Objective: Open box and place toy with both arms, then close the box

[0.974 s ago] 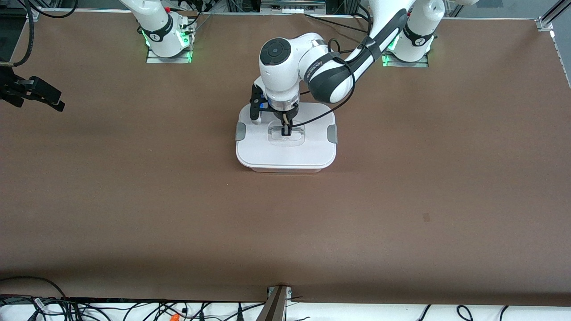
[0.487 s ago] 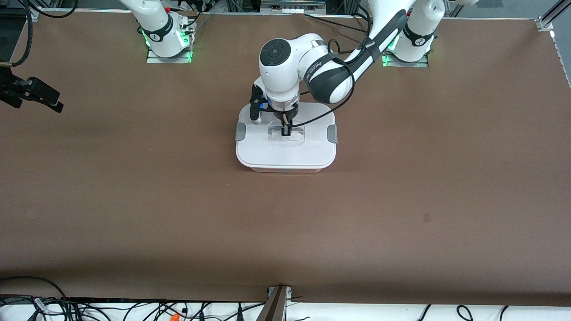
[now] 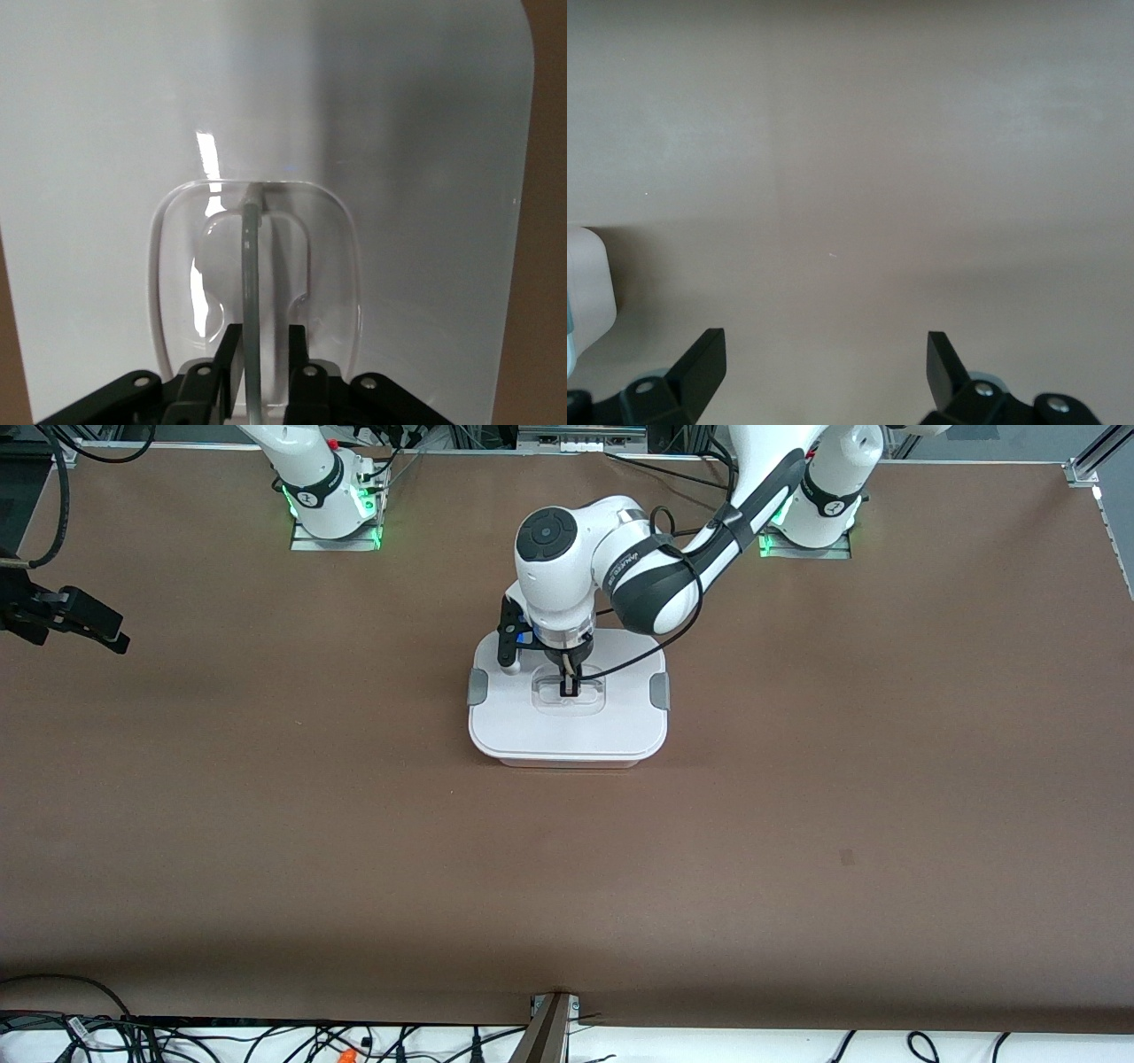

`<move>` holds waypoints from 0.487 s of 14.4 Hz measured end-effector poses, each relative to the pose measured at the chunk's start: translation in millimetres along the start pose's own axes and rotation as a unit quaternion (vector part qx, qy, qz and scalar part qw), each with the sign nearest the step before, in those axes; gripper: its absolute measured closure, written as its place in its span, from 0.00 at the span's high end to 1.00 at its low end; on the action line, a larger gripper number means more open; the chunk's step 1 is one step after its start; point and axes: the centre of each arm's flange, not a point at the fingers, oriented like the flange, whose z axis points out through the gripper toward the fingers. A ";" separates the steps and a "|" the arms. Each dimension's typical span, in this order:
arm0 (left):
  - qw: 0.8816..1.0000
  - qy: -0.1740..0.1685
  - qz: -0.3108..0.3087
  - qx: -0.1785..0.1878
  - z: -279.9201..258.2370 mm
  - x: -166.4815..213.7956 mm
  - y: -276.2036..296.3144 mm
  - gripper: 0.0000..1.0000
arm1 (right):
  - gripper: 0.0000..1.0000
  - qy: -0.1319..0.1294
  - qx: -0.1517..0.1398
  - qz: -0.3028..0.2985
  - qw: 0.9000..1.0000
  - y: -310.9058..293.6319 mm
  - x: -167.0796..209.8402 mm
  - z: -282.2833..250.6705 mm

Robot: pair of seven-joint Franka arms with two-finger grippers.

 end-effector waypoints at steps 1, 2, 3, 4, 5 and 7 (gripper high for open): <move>1.000 -0.001 -0.001 0.000 1.1 -0.4 -0.6 0.41 | 1.00 -0.002 0.000 0.000 1.000 -0.3 1.4 2.7; 1.000 0.000 -0.001 0.000 -0.2 -0.6 -1.2 0.50 | 1.00 -0.004 0.000 0.001 1.000 -0.6 2.1 4.3; 1.000 0.002 -0.002 0.002 -2.8 -0.5 -1.9 0.60 | 1.00 -0.004 0.000 0.001 1.000 -0.9 2.1 4.6; 1.000 0.003 -0.002 0.004 -6.0 -0.8 -2.2 0.69 | 1.00 -0.004 0.000 0.001 1.000 -1.1 2.1 4.4; 1.000 0.002 -0.002 0.005 -9.7 -1.5 -2.2 0.78 | 1.00 -0.004 0.000 0.001 1.000 -1.1 2.1 4.5; 1.000 -0.002 -0.002 0.007 -19.1 -3.2 -0.4 0.98 | 1.00 -0.004 0.000 0.002 1.000 -0.9 2.1 4.5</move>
